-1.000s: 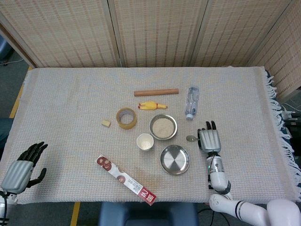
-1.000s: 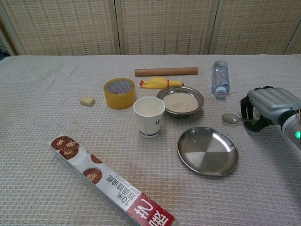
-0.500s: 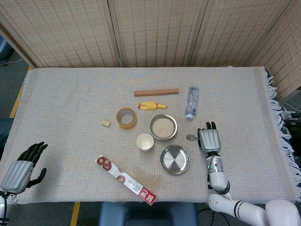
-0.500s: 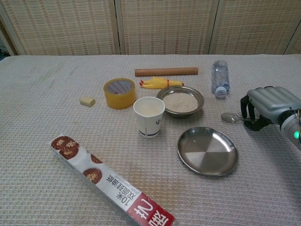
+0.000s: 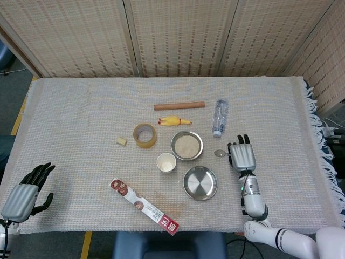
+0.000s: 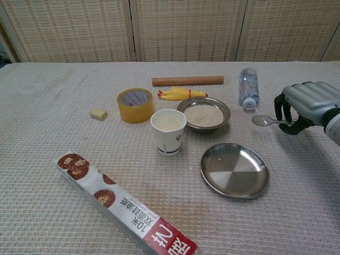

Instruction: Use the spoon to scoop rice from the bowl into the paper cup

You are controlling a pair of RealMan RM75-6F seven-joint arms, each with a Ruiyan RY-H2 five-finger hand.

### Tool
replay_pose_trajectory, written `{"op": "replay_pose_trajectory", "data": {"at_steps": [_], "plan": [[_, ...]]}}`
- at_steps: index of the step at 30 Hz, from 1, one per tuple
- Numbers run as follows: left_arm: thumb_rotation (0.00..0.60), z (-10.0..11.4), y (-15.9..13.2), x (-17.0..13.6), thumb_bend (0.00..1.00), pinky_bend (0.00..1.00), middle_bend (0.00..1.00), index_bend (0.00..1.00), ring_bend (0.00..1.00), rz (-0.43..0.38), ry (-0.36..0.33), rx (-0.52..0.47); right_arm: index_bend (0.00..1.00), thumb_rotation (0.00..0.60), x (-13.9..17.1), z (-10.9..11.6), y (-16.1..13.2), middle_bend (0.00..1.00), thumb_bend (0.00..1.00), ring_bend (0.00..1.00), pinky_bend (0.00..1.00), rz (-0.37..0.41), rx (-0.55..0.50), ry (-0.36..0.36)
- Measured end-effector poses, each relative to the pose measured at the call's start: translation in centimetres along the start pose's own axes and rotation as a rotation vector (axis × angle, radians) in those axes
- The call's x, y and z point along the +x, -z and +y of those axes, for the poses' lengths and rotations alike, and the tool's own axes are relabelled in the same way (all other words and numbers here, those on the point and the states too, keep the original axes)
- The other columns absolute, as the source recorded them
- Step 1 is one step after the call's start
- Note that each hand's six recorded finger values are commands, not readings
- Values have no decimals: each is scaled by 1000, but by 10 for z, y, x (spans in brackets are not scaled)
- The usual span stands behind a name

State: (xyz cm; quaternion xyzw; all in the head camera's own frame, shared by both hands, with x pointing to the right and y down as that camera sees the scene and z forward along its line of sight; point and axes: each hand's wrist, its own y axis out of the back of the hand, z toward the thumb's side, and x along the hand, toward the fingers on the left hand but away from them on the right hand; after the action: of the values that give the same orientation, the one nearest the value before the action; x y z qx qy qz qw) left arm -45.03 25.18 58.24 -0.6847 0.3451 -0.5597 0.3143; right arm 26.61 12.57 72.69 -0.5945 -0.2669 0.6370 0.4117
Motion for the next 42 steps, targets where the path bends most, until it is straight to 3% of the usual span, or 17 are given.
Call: {"op": "replay_pose_trajectory", "data": {"at_steps": [8,16,22,31,42], "plan": [[600,0,-4,0,469,178,0,0,0,-13,-2,-2,822,600,-15,49,-23,562,337,144,136,59,108,76],[600,2,-3,0,470,180,0,0,0,-15,-6,-11,821,600,-38,90,-75,562,338,144,137,121,240,140],[600,4,0,-1,469,180,0,0,0,-11,-10,-19,821,600,-50,91,-105,562,340,144,136,146,368,145],[600,4,3,-1,469,181,0,0,0,-2,-6,-20,821,600,-57,70,-121,562,340,153,137,161,604,121],[600,1,4,1,468,180,0,0,0,0,6,-17,821,600,-58,53,-139,562,341,153,136,196,652,101]]}}
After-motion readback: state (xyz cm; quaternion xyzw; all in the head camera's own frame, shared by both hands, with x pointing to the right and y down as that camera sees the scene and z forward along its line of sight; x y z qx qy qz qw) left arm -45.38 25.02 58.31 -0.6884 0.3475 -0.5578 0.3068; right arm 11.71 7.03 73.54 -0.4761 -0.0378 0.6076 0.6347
